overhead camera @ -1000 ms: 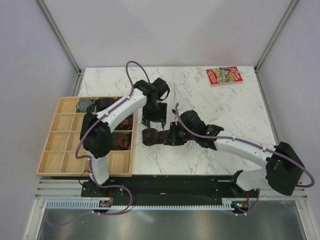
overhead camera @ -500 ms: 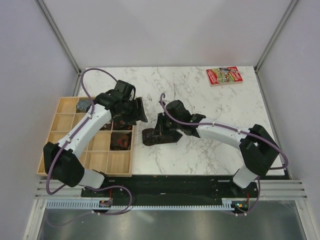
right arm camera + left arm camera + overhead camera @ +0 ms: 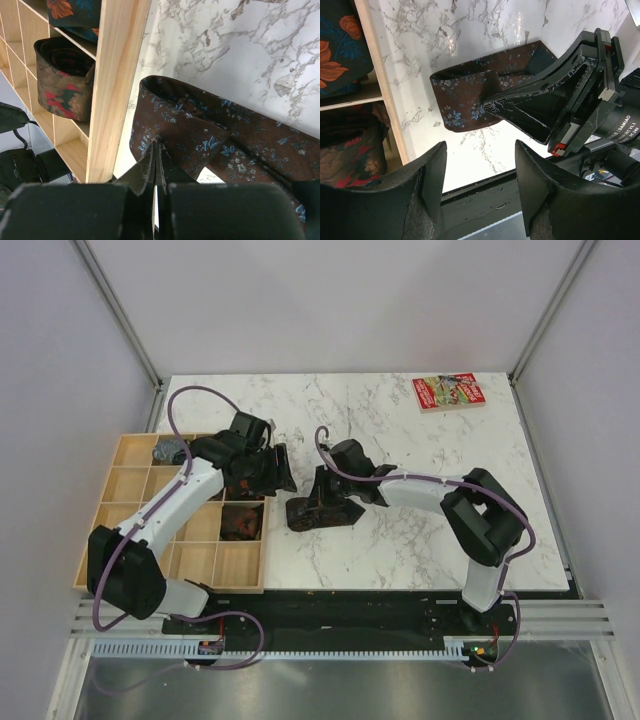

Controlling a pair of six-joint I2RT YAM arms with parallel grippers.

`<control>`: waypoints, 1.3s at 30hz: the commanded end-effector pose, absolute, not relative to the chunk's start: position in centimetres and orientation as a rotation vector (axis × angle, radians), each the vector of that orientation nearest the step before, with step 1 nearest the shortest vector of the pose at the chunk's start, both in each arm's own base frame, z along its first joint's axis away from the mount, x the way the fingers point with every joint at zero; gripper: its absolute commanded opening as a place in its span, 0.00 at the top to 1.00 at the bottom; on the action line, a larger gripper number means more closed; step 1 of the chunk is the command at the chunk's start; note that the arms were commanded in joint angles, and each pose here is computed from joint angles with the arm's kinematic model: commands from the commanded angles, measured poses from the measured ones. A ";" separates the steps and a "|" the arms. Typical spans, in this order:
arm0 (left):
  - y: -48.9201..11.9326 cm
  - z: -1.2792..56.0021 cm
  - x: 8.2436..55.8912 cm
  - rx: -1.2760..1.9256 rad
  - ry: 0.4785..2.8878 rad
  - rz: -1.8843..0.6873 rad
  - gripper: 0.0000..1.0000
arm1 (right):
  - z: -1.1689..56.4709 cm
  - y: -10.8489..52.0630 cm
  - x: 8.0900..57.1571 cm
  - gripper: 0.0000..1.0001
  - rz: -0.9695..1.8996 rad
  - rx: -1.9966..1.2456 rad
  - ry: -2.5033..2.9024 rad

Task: Roll the ties
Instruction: Roll the tie at the center of the board.

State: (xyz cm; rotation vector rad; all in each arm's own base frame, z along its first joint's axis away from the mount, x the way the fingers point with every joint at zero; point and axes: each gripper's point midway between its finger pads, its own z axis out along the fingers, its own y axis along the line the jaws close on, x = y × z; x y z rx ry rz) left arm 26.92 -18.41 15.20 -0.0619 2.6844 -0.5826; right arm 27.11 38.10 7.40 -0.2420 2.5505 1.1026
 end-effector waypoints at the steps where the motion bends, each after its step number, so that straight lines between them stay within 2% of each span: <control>1: -19.0 15.3 27.5 0.008 2.630 -0.641 0.38 | 6.2 37.6 27.0 0.98 1.133 -0.241 2.537; 13: -18.8 9.2 27.0 -0.037 2.732 -0.596 0.38 | 1.8 35.2 25.5 0.99 1.136 -0.182 2.595; 28: -20.4 4.4 26.8 -0.043 2.789 -0.703 0.36 | 0.6 33.5 25.4 1.00 1.129 -0.146 2.613; 39: -21.9 2.0 25.8 -0.109 2.835 -0.840 0.42 | -0.2 32.7 24.9 1.00 1.121 -0.133 2.632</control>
